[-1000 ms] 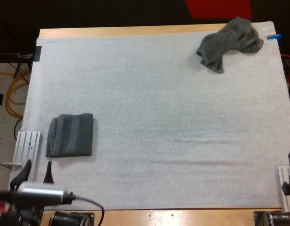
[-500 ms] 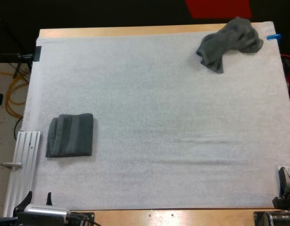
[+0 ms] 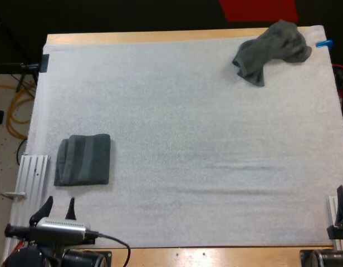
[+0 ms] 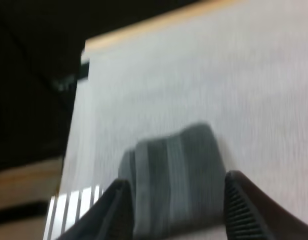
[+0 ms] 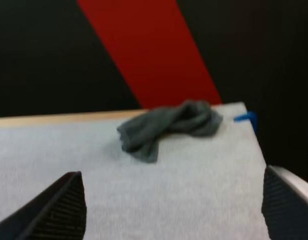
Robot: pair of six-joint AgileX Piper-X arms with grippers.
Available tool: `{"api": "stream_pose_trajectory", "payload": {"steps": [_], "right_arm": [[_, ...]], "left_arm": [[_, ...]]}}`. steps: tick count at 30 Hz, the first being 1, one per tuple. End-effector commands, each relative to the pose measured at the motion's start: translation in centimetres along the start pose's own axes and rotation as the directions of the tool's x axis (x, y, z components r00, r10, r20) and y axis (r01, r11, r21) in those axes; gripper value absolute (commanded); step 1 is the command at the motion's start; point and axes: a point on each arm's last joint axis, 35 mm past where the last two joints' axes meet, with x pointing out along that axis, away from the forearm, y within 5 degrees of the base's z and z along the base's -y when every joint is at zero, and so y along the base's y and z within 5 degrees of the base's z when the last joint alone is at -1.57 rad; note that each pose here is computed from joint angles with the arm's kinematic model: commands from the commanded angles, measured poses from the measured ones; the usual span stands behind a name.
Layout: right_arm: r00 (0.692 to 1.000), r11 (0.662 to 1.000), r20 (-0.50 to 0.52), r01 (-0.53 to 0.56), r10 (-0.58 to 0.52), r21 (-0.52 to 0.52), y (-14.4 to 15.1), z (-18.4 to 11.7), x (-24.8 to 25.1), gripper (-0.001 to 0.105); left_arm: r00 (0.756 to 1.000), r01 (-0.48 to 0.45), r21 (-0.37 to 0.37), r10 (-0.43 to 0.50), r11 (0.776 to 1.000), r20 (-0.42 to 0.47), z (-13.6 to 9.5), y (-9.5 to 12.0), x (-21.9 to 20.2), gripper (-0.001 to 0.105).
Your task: Pick towel from pile fold and stack
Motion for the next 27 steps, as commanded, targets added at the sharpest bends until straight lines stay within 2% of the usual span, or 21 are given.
{"api": "stream_pose_trajectory", "payload": {"steps": [1,4,9,15,27], "right_arm": [[1.000,1.000,0.000,-0.010,0.010,-0.013,0.0,-0.1,0.8,0.071],[0.999,1.000,-0.030,-0.019,0.018,-0.011,0.2,-1.2,2.1,0.071],[0.992,0.999,-0.118,-0.041,0.042,0.010,0.7,-3.5,4.0,0.071],[0.967,0.997,-0.243,-0.068,0.073,0.028,1.3,-6.1,5.2,0.071],[0.966,0.998,-0.248,-0.063,0.068,0.027,1.3,-6.2,5.3,0.071]], "left_arm": [[0.999,0.006,-0.018,-0.006,1.000,0.033,0.5,-0.2,0.8,0.041],[0.999,0.006,-0.018,-0.006,1.000,0.034,0.0,-0.3,2.0,0.041],[1.000,0.004,-0.008,-0.004,1.000,-0.028,-1.4,-0.6,3.6,0.041],[0.998,0.003,-0.007,-0.003,1.000,-0.055,-2.2,-0.7,4.3,0.041],[0.999,0.001,-0.007,-0.002,1.000,-0.054,-2.1,-0.6,4.3,0.041]]}}
